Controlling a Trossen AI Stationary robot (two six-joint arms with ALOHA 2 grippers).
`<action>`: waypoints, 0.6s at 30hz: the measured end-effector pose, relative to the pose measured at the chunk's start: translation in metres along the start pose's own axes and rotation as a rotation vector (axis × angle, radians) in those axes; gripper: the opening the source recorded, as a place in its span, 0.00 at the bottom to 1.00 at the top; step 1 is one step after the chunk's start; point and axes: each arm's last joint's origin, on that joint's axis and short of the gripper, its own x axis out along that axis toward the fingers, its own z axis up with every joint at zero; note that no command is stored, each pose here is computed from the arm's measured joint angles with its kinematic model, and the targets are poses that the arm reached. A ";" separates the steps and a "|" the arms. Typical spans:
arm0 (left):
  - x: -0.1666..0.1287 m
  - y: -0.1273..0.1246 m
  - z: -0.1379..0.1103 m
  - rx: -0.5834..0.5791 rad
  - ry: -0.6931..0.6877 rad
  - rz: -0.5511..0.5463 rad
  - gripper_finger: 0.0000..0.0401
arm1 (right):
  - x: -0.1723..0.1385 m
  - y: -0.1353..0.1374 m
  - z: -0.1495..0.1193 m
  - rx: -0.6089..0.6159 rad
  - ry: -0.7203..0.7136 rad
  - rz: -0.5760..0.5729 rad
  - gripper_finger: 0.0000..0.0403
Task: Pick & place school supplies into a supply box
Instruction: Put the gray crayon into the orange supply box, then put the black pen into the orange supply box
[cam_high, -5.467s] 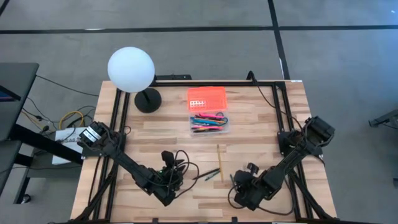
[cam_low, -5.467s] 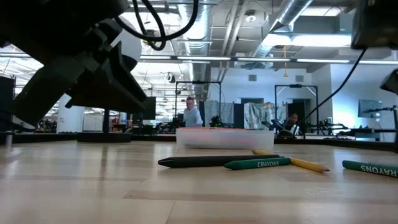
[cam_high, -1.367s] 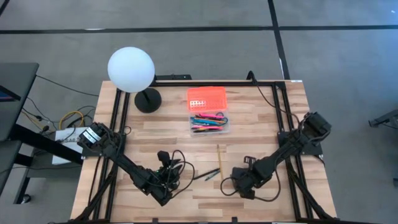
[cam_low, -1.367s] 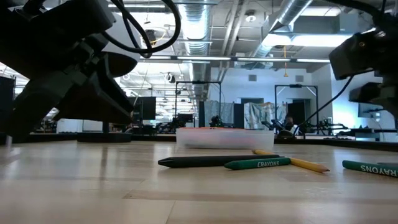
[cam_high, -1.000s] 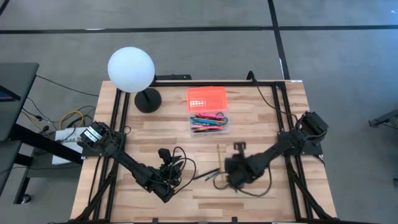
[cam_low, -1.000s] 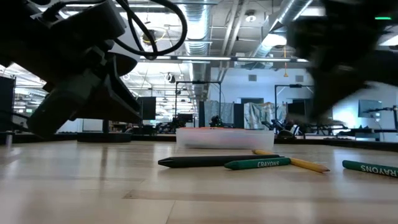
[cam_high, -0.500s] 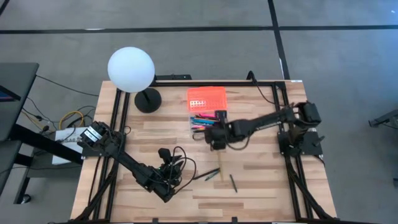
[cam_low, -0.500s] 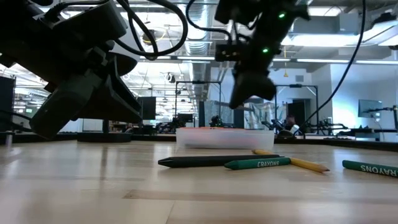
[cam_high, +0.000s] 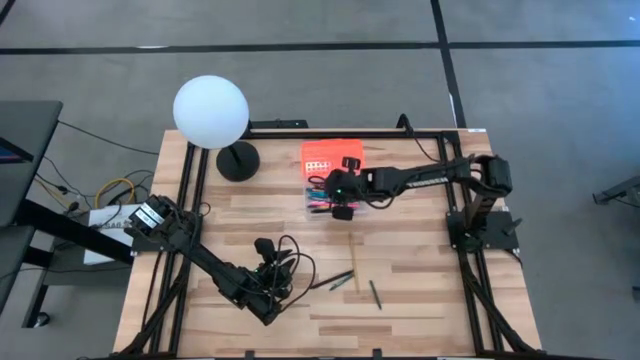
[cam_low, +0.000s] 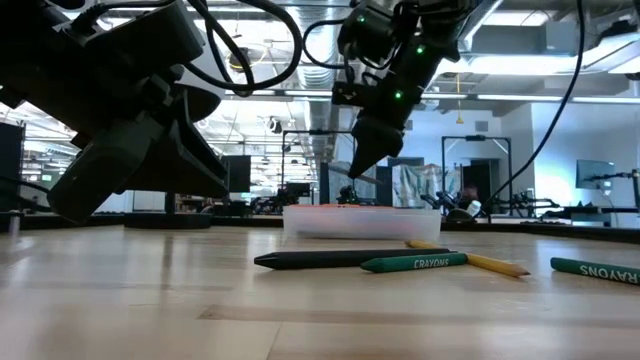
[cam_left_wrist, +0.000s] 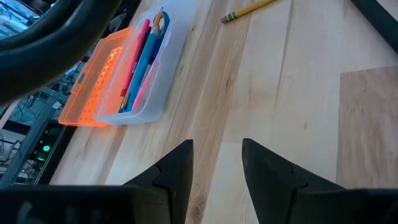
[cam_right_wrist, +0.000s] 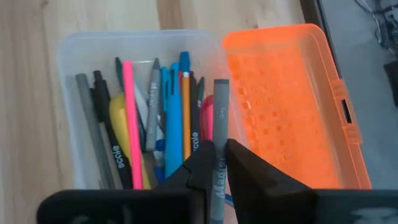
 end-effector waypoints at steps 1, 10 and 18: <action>0.000 0.000 0.000 0.000 0.000 0.000 0.33 | 0.000 -0.002 0.000 0.005 0.002 -0.002 0.10; 0.000 0.000 0.001 -0.006 -0.004 -0.001 0.33 | -0.001 0.001 -0.002 0.023 0.025 0.005 0.28; -0.001 -0.009 0.014 0.002 -0.055 -0.124 0.33 | -0.040 0.031 0.004 -0.081 -0.053 0.055 0.35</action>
